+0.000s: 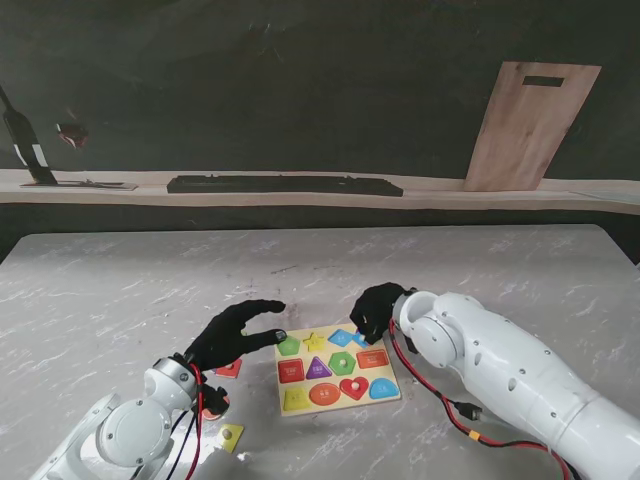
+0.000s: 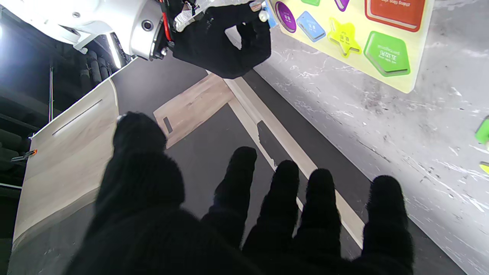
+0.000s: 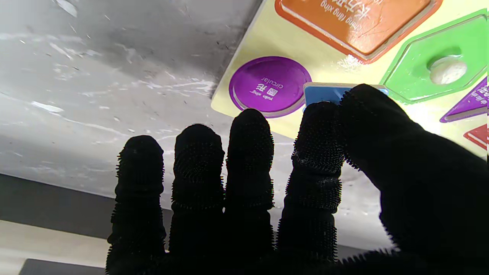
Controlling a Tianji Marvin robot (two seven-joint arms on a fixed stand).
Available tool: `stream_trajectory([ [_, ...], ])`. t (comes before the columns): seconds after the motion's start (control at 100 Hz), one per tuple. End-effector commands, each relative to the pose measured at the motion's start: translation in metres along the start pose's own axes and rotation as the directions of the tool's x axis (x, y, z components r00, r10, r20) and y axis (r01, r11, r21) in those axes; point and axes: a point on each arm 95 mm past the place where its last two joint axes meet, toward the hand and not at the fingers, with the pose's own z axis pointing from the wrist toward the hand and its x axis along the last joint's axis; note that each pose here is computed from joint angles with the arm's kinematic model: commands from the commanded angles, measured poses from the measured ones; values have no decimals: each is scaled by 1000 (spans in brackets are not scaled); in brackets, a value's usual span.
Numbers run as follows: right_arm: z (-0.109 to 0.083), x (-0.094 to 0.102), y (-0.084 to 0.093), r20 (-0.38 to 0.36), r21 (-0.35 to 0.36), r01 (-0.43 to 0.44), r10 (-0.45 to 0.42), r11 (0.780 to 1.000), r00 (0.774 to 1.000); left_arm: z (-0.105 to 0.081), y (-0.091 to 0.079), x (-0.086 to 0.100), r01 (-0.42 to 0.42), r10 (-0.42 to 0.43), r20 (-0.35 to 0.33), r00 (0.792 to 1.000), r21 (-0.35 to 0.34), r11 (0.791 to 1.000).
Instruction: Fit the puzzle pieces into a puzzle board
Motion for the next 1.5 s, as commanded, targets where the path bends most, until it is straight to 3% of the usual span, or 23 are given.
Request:
stream_trajectory([
  [0.0,7,9,8,-16,-15,-2,2,1000,1000,-1,0,2,8,-8,-8,1000,3,1000],
  [0.37,37,17,18,-2,10,-34,34,999,999,-1,0,1,8,-8,-8,1000,8,1000],
  [0.62,51,17,15,16,31,-35,34,999,999,-2,0,0,7,-7,-9,1000,8,1000],
  [1.0,58,20,2,7,61,-11,10,998,1000,-1,1,-1,7,-7,-7,1000,5,1000],
  [1.49,57,22,-5,-57,55,58,-55,997,997,0,2,-1,12,-12,-2,1000,0,1000],
])
